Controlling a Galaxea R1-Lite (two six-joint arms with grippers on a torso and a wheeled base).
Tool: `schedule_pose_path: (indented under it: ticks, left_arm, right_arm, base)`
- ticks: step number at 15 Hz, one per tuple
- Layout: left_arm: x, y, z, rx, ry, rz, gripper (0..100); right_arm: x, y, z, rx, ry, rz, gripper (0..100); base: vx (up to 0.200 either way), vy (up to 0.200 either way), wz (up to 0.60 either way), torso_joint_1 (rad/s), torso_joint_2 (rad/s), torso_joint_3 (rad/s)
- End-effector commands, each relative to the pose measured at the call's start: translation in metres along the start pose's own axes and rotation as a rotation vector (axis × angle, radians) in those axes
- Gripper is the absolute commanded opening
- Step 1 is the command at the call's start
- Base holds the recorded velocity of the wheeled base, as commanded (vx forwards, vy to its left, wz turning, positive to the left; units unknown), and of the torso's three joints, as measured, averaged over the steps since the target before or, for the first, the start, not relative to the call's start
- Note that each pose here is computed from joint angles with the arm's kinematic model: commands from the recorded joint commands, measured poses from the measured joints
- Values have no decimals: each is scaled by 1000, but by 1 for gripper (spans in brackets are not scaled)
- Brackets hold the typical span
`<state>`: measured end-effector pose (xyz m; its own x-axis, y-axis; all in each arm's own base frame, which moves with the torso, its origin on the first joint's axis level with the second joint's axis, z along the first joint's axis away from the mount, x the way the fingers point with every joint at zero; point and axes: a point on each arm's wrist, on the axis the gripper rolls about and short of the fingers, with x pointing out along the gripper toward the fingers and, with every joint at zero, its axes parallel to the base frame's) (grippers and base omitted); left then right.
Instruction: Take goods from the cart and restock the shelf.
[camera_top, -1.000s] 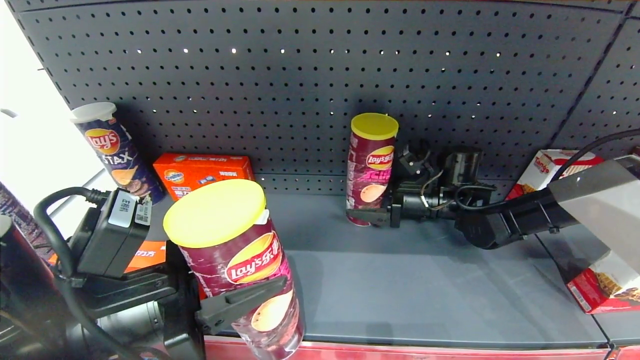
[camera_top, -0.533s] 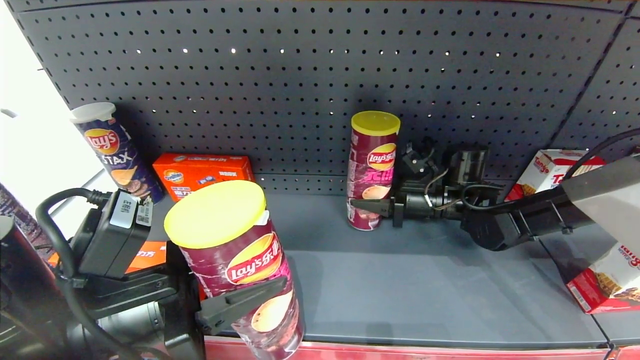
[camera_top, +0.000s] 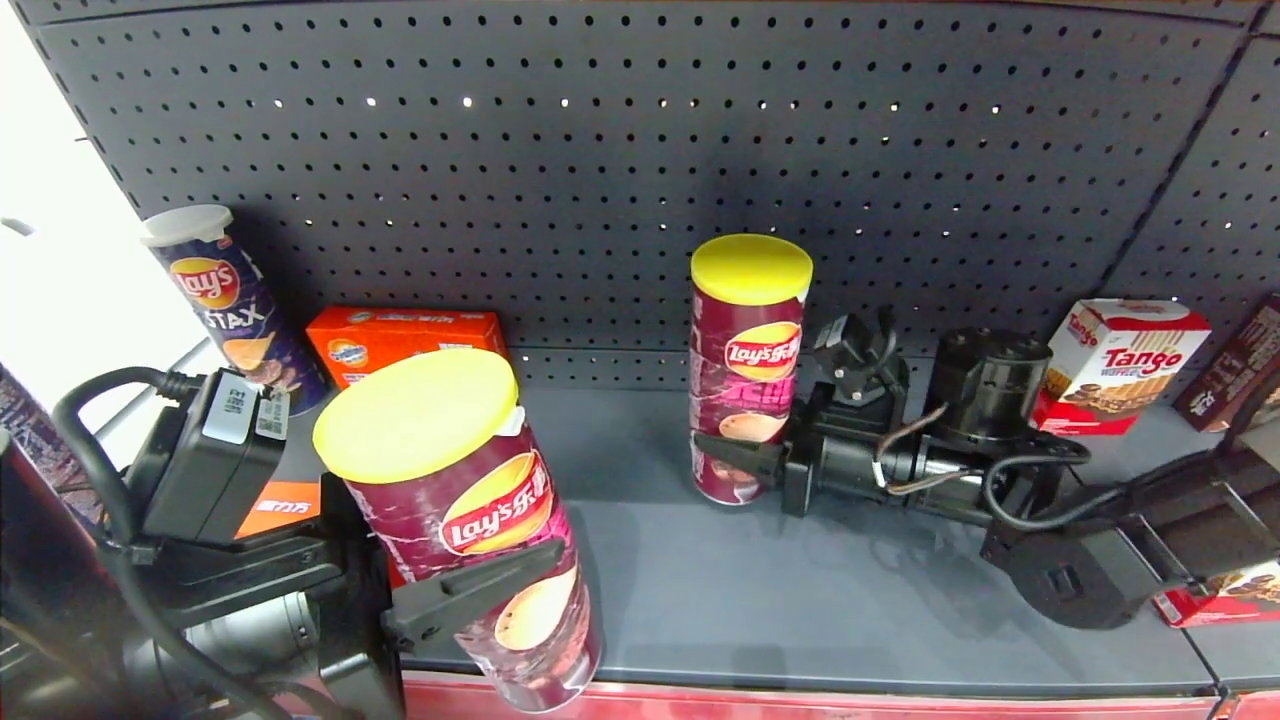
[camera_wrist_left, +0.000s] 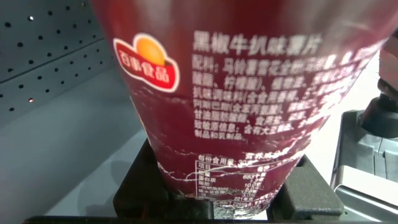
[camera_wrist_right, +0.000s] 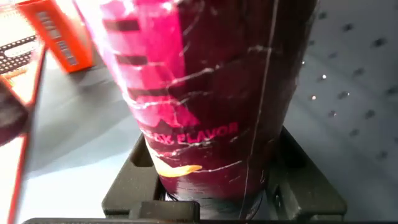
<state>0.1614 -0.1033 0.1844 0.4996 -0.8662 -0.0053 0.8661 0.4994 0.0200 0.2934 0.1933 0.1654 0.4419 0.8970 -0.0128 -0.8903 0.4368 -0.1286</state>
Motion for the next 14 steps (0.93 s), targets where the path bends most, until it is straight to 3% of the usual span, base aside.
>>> schedule_pose_path:
  ticks: [1,5,8,14]
  left_arm:
    - [-1,1,0,0,0,8,0]
    - [0,2,2,4,-6,11,0]
    - [0,2,2,3,-5,12,0]
    - [0,2,1,1,-2,14,0]
  right_arm:
    - [-16,33,8,-9,-24,1,0]
    - [-37,63,3,16,-28,-88,0]
    - [-46,83,-10,58,1,-81,0]
    - [-41,82,-32,79,17,-89,0]
  base:
    - [0,0,0,0,0,0]
    - [0,0,0,0,0,0]
    - [0,0,0,0,0,0]
    - [0,0,0,0,0,0]
